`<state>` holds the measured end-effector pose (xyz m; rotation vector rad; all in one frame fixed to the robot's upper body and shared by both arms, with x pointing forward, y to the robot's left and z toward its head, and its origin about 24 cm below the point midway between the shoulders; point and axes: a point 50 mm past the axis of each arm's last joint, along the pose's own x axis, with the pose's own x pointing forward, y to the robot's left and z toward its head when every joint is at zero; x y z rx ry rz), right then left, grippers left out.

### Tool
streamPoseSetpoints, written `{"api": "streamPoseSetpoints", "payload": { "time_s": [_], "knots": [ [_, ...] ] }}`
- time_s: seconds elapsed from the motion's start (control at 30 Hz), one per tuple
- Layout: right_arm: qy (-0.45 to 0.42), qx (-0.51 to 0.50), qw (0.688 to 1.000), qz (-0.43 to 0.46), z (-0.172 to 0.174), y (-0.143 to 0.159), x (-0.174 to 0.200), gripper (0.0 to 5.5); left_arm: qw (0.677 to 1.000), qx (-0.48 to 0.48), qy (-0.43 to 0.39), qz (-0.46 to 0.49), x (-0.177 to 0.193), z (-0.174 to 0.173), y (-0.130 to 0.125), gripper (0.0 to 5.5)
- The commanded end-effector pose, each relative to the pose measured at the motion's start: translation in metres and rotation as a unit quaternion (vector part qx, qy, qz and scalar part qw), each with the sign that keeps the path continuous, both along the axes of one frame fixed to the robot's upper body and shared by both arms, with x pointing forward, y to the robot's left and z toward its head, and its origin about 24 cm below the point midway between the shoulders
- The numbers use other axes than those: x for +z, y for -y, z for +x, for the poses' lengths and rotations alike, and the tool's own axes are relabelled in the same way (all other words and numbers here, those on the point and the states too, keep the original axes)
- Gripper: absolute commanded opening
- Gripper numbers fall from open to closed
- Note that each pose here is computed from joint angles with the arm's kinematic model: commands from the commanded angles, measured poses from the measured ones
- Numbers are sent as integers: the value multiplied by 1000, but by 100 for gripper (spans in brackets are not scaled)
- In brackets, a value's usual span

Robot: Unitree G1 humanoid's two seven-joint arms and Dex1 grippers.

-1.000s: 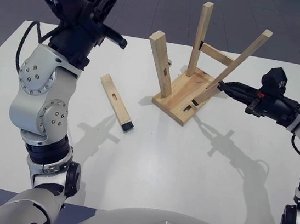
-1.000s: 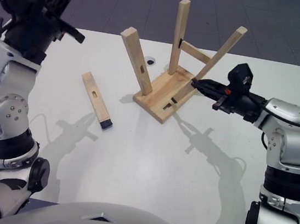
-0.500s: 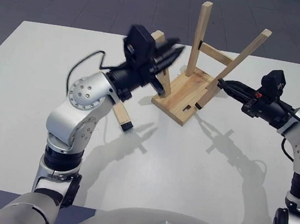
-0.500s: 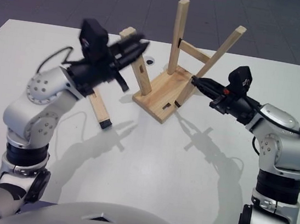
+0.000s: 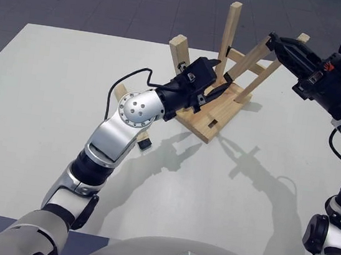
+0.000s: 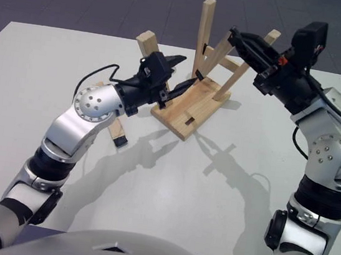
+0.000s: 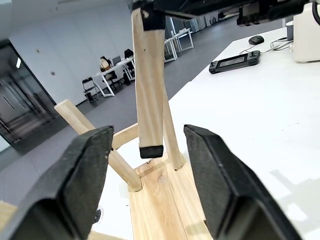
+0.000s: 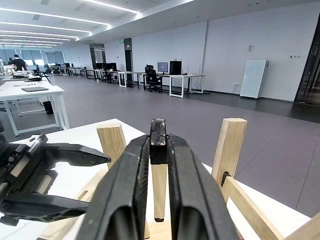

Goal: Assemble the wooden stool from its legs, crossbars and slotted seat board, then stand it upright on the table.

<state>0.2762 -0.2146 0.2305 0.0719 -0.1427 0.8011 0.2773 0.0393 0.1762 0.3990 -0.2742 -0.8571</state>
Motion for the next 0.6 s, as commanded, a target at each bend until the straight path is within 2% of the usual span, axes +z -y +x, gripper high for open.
{"api": "streamPoseSetpoints", "payload": {
  "time_s": [0.03, 0.43, 0.53, 0.6],
  "knots": [
    [14, 11, 1000, 6, -3, -5, 9, 39, 998, 15, 36, 46, -9, 10, 8, 335],
    [10, 43, 999, 12, -7, -15, 11, 39, 994, 48, 75, 69, -18, 32, 14, 530],
    [7, 47, 999, 12, -7, -17, 10, 39, 995, 38, 71, 63, -19, 32, 17, 540],
    [7, 48, 999, 11, -7, -18, 10, 39, 995, 28, 67, 63, -22, 32, 20, 512]
  ]
}}
